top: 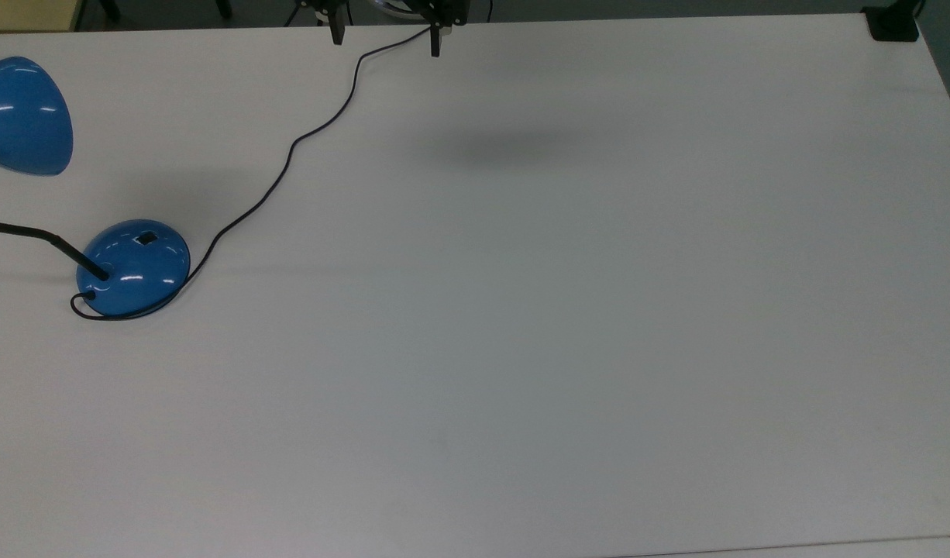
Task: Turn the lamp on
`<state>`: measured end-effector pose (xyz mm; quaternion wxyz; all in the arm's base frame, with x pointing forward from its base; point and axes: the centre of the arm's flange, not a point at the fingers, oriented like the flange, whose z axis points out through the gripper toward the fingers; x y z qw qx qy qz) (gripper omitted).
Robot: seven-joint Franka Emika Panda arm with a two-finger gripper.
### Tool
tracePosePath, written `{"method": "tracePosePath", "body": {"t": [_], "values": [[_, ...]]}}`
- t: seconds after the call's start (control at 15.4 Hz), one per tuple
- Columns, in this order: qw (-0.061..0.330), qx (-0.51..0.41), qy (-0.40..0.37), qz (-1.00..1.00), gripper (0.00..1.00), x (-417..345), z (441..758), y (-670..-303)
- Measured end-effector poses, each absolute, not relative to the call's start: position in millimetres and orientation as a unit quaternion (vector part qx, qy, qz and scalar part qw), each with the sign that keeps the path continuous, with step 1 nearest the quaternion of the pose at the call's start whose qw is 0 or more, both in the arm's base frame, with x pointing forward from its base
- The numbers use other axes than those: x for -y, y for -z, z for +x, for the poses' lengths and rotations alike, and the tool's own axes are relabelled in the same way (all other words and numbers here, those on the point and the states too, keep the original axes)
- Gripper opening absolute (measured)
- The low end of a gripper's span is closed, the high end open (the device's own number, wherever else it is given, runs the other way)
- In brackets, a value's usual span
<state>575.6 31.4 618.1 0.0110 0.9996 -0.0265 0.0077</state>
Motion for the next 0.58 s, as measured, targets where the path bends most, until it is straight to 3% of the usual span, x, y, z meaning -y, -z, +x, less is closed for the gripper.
{"method": "tracePosePath", "body": {"t": [0.19, 0.58], "values": [[0.013, -0.047, 0.015, 0.999, 1.0, -18, 572, -609], [0.057, -0.029, 0.06, 0.996, 1.0, 55, 556, -594]]}}
